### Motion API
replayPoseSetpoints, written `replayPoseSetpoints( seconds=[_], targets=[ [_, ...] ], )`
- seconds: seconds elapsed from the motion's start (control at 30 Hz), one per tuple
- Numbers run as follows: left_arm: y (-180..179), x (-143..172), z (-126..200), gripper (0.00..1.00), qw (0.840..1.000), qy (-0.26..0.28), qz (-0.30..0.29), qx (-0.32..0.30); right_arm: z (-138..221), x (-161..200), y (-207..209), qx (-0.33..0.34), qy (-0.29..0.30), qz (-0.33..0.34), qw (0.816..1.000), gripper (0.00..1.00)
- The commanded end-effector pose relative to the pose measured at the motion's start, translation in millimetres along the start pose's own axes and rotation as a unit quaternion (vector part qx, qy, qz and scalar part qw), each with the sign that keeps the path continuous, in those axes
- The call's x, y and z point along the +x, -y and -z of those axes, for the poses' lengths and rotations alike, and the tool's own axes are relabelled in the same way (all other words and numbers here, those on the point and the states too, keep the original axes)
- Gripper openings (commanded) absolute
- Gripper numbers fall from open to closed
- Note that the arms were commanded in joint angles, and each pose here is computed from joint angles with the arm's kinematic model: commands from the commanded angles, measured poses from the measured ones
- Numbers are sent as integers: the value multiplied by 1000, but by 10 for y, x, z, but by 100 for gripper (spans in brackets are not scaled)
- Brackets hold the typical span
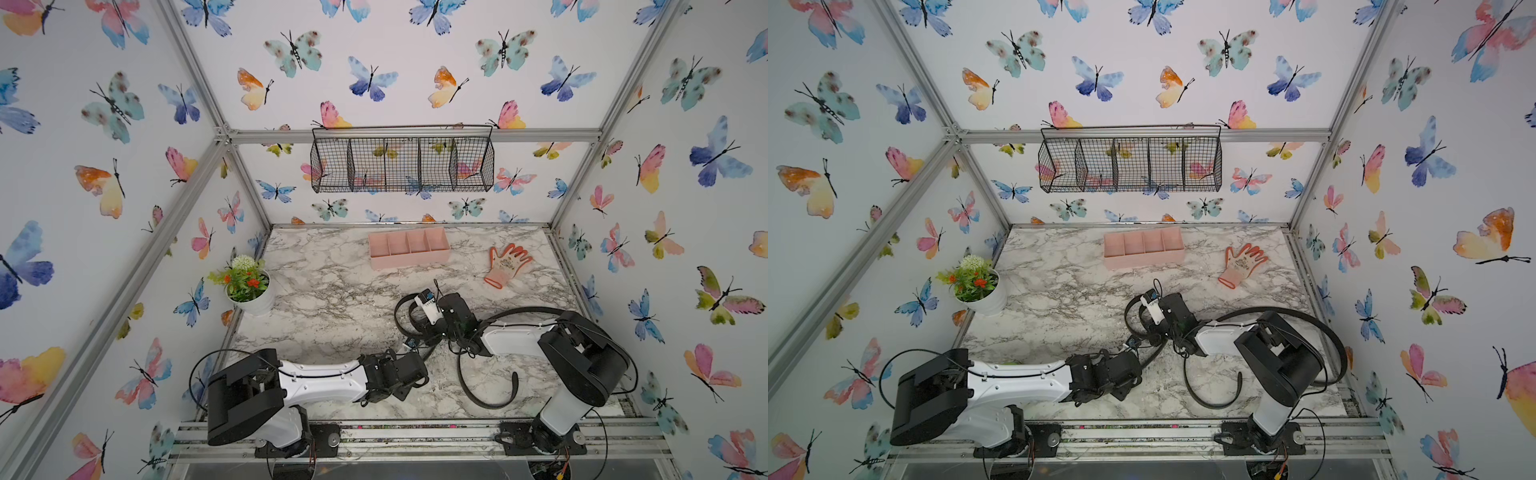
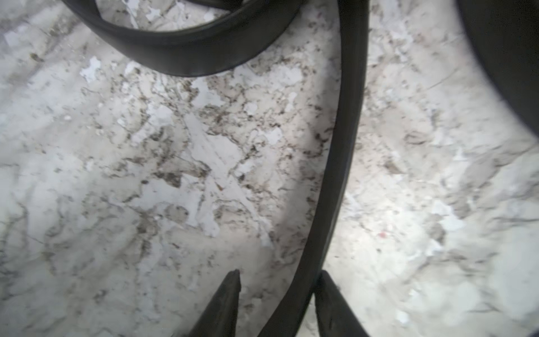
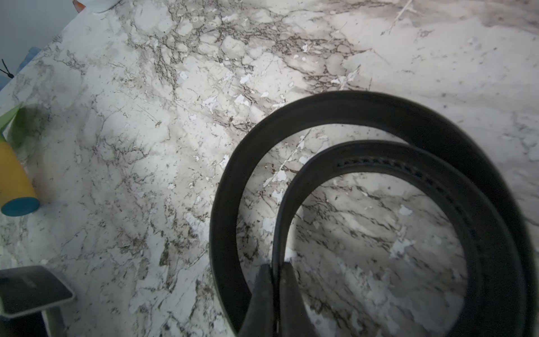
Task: Place the belts into the storage roll
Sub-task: Roll the belt at the center of the board.
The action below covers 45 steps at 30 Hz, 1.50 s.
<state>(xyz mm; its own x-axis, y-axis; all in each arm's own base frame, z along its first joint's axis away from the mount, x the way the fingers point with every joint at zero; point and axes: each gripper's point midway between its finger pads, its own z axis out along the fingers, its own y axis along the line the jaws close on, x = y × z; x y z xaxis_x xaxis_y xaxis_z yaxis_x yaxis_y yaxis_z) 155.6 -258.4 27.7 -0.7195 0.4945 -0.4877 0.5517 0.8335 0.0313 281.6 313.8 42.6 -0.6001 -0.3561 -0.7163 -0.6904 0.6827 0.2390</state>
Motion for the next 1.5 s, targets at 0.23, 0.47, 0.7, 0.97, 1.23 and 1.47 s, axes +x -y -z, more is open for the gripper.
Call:
replayPoseSetpoints(
  seconds=[0.23,0.47,0.7,0.97,1.23,1.47],
  targets=[
    [-905,-98,-83,27,990,-35,102,-88,-16,224,66,9,-51,8,999,3],
    [-1441,-446,-95,24,980,-36,159,-111,33,360,-143,-49,-83,15,995,4],
    [-1787,-792,-183,22,976,-35,192,-96,17,423,-530,-111,-99,43,988,3],
    [-1888,-1044,-413,21,976,-54,191,-85,-81,350,-965,-149,-93,74,982,3],
    [-2024,-1254,-591,21,977,-69,167,-109,-4,458,-910,-140,-100,111,979,3],
    [-1884,-1356,-754,27,979,-64,186,-61,50,437,-920,-143,-87,135,977,3]
  ],
)
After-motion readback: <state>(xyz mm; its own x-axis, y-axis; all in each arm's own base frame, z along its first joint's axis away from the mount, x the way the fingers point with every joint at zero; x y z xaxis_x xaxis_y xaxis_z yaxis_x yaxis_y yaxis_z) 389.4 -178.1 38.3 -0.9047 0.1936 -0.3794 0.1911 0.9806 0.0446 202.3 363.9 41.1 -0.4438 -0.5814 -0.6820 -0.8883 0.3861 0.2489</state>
